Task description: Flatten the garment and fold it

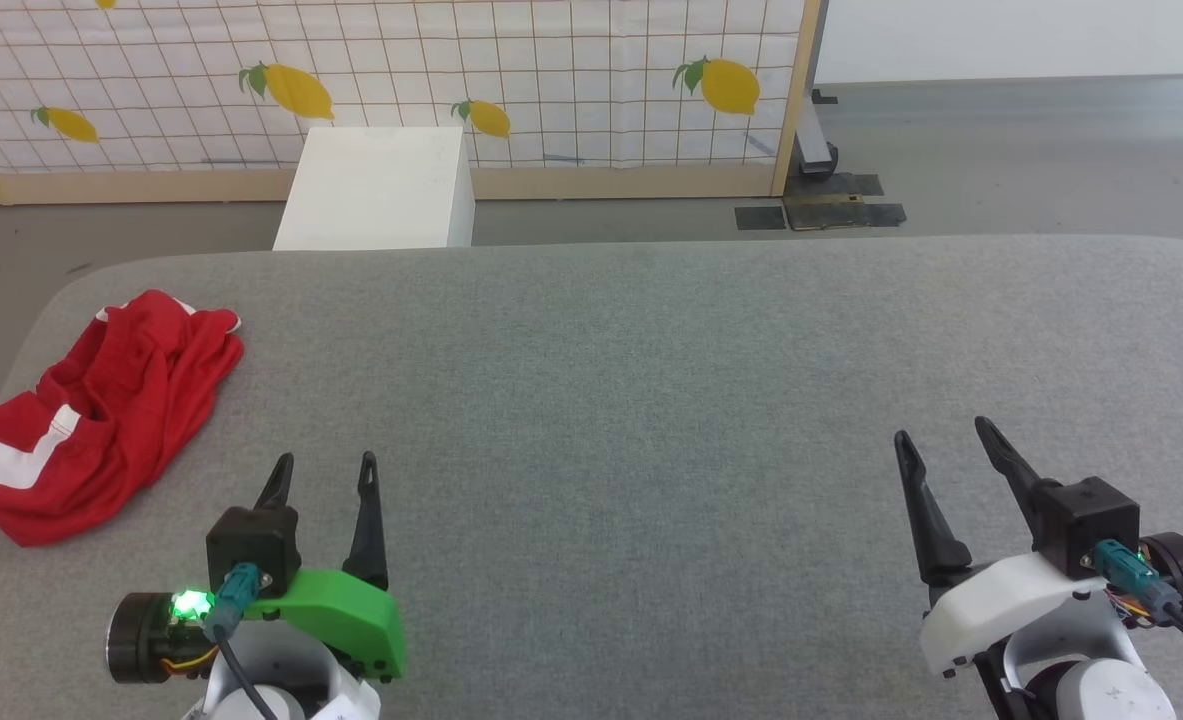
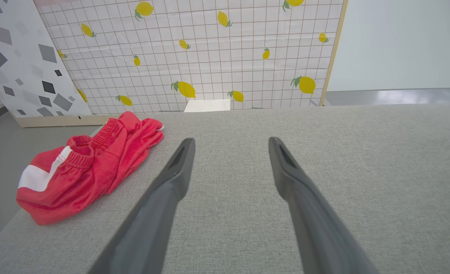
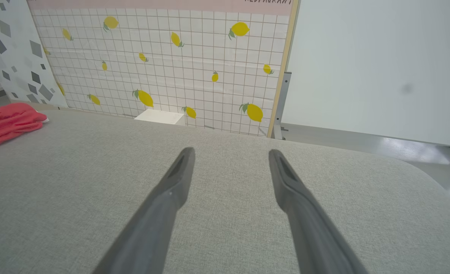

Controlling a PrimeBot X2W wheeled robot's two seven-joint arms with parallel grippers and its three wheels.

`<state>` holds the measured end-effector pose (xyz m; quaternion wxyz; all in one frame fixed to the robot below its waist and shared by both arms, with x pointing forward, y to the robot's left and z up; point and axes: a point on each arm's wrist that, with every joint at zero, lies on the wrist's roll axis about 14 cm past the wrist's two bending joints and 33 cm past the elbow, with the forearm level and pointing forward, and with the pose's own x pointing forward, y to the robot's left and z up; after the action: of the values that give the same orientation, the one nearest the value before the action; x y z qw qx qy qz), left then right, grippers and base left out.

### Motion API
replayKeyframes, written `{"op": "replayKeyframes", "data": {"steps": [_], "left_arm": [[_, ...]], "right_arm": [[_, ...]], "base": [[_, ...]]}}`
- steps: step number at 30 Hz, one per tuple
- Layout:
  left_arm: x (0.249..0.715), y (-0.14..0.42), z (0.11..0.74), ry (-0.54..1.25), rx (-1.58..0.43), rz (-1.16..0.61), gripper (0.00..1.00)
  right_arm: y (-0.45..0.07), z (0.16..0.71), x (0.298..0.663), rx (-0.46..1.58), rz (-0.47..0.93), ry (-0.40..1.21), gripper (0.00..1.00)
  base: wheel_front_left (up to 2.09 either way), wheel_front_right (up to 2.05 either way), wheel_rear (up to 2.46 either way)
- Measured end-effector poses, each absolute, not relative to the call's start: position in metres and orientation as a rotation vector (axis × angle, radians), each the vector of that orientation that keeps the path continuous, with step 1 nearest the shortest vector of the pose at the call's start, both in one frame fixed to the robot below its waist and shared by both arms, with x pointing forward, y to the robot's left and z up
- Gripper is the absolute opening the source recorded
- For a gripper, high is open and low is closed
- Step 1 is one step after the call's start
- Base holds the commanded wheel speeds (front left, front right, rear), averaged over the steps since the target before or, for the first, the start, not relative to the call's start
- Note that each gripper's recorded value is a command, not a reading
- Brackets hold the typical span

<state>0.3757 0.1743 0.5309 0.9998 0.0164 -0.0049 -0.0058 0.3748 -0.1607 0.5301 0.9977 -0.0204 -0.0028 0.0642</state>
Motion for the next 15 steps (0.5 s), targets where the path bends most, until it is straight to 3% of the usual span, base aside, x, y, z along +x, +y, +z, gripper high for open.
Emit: {"op": "replayKeyframes", "data": {"steps": [15], "left_arm": [[0.3716, 0.1802, 0.5291, -0.023, 0.025, 0.011, 1.0]], "right_arm": [[-0.1572, 0.5301, 0.3776, -0.017, 0.139, -0.025, 1.0]], "base": [[0.0, 0.0, 0.0]]}}
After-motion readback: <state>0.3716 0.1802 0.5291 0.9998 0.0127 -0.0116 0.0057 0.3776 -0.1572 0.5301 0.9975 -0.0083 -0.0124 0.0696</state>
